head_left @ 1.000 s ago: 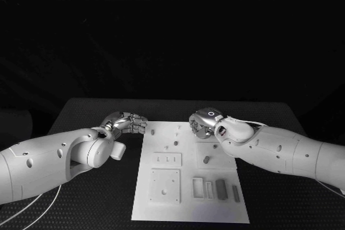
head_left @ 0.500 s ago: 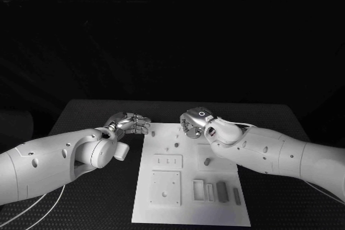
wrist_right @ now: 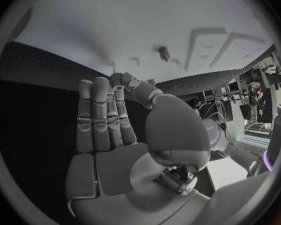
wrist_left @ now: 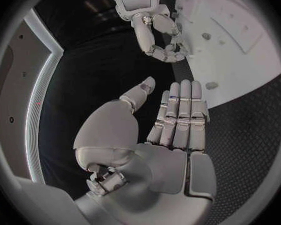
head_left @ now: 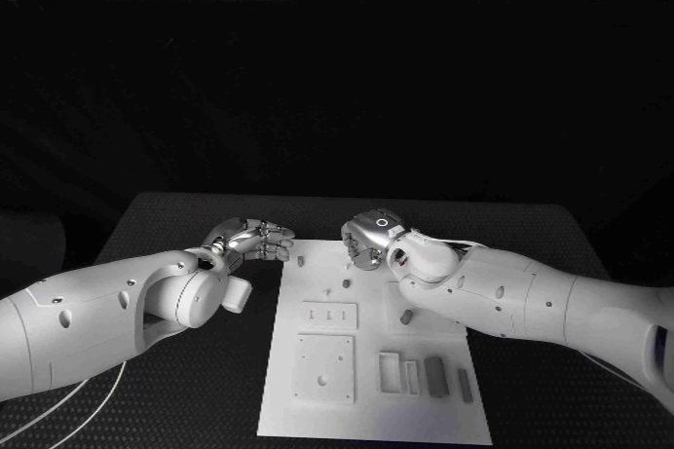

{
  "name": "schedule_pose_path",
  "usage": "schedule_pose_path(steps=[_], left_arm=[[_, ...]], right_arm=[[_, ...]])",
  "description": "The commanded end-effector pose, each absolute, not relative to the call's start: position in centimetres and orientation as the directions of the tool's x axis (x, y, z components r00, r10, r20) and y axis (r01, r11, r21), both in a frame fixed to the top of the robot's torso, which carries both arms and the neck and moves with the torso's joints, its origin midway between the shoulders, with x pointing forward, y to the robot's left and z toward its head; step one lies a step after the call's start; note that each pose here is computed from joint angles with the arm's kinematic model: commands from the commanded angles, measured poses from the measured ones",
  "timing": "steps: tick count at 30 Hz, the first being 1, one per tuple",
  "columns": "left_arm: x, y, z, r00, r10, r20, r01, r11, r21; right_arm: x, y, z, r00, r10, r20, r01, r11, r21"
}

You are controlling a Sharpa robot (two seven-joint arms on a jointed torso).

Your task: Assemble the parts on the task board

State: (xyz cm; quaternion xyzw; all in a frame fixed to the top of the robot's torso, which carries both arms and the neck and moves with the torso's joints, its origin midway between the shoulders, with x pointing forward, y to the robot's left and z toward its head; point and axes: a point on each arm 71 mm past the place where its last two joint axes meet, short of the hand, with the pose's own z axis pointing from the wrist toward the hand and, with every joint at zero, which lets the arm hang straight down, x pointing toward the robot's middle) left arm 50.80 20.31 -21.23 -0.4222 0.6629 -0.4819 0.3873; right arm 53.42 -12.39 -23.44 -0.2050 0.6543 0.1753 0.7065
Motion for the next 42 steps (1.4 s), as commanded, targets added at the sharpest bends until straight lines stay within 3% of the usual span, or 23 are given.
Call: schedule_pose_path(steps=[1,25,42], left_arm=[[50.84,19.85,-20.83,-0.361,-0.927,-0.105,-0.172,0.176,-0.969],[50.95,19.68,-20.3,-0.366,-0.924,-0.111,-0.162,0.181,-0.97],[51.01,19.7,-20.32,-0.363,-0.924,-0.118,-0.161,0.187,-0.969]], right_arm=[[53.58,-12.21,-23.45,0.098,-0.04,-0.994,-0.516,0.852,-0.085],[54.11,-12.3,-23.75,0.112,-0.099,-0.989,-0.504,0.852,-0.142],[54.13,-12.28,-24.32,0.052,-0.15,-0.987,-0.497,0.854,-0.156]])
